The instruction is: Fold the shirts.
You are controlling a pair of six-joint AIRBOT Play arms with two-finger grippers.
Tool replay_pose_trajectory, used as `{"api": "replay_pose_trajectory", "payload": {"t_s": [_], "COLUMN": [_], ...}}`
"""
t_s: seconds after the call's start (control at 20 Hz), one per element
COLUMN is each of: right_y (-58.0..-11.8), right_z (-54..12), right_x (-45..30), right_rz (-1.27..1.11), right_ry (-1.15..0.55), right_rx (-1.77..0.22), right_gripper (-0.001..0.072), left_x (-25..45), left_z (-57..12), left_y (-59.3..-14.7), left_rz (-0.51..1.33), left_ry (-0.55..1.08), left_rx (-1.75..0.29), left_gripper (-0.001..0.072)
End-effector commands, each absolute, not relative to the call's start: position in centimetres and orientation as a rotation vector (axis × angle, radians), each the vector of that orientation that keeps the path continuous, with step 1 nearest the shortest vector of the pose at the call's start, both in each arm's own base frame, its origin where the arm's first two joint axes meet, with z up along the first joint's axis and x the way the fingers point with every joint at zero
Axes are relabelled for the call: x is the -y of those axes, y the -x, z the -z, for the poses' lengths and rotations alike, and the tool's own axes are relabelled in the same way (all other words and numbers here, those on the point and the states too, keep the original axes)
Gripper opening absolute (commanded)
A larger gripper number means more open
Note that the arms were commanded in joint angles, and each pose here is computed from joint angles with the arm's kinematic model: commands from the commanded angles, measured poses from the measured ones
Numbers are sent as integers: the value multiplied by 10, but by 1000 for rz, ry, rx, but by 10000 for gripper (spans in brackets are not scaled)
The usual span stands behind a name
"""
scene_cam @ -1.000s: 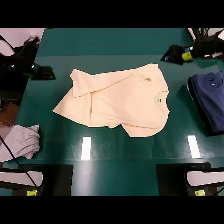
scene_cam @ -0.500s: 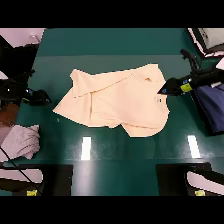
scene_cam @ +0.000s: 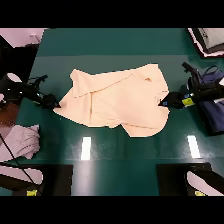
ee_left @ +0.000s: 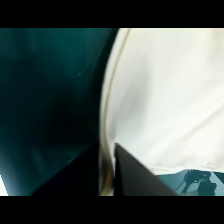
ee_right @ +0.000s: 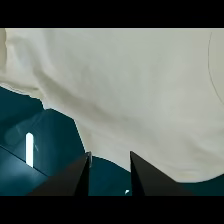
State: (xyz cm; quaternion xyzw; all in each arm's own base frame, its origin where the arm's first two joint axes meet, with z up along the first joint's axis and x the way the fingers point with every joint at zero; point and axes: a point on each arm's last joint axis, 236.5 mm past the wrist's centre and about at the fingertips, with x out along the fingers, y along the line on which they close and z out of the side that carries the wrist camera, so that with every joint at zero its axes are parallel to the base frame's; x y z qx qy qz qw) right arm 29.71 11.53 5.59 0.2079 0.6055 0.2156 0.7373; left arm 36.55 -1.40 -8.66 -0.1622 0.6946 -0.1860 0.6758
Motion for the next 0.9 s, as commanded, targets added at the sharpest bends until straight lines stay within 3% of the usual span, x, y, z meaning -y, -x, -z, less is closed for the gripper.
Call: {"api": "replay_pose_trajectory", "payload": {"t_s": [0.0, 0.2, 0.25, 0.3, 0.5, 0.85], "right_y": [-270, -229, -218, -207, -192, -222], "right_z": [-40, 2, 9, 16, 53, 85], "right_x": [-107, -94, -102, -111, -127, -140], "right_rz": [-372, -193, -200, -218, -124, -8], "right_ry": [-558, -676, -710, -739, -818, -913], "right_rx": [-1372, -1423, -1443, -1470, -1478, -1392], "right_gripper": [284, 302, 418, 478, 434, 425], "left_x": [20, 16, 15, 13, 15, 16], "left_z": [84, 58, 48, 40, 27, 27], "left_y": [-360, -380, -385, -390, -393, -391], "left_rz": [438, 413, 403, 395, 397, 401], "left_ry": [374, 349, 340, 328, 327, 332], "left_rx": [-1585, -1499, -1463, -1430, -1392, -1402], "left_gripper": [22, 21, 20, 21, 21, 22]}}
